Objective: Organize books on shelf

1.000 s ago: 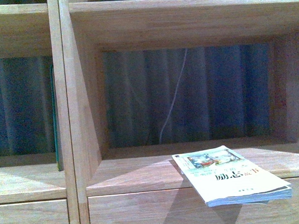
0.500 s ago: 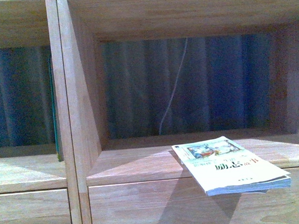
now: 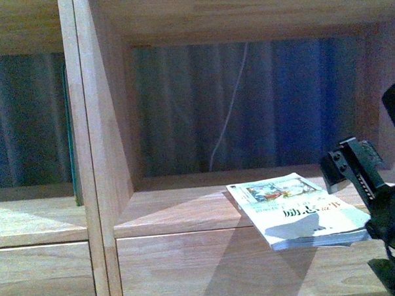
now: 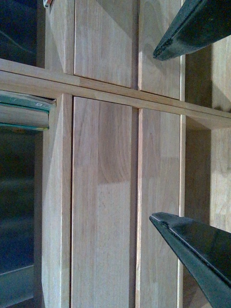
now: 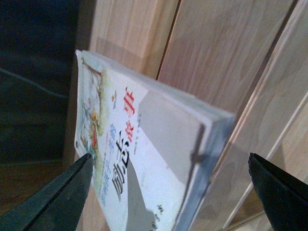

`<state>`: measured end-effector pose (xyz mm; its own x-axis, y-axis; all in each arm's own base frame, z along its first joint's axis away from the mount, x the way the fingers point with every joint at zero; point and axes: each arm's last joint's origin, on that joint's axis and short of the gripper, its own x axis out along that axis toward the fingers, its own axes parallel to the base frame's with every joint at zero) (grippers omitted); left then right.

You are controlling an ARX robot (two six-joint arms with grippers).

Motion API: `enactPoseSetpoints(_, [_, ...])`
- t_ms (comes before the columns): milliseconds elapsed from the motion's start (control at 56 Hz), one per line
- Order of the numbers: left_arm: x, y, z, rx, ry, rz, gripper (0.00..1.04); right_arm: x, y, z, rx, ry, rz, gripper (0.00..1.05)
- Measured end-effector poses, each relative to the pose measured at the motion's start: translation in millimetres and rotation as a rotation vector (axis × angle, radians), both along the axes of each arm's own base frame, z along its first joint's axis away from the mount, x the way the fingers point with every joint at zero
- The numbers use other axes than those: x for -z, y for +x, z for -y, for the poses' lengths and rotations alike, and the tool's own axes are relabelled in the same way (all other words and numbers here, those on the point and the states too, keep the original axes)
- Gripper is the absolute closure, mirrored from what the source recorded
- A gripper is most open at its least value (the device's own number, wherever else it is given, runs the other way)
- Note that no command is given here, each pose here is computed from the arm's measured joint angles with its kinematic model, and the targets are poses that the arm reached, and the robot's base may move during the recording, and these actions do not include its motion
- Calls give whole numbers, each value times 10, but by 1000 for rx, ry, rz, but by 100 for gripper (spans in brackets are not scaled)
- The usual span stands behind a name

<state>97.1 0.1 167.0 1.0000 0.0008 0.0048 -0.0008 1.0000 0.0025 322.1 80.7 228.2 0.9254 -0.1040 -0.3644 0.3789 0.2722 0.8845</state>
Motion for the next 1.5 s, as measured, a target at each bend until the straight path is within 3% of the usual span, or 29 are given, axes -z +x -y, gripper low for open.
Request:
enactPoseSetpoints(250, [0, 0, 0, 0, 0, 0, 7, 21, 185, -211, -46, 67, -11, 7])
enactPoseSetpoints(768, [0, 0, 0, 0, 0, 0, 7, 99, 440, -176, -13, 100, -41, 7])
enactPoseSetpoints(893, [0, 0, 0, 0, 0, 0, 7, 81, 465, -148, -2, 105, -40, 21])
enactPoseSetpoints(1375, [0, 0, 0, 0, 0, 0, 7, -19, 462, -118, 13, 128, 1, 90])
enactPoseSetpoints(1500, [0, 0, 0, 0, 0, 0, 7, -56, 446, -110, 12, 133, 17, 97])
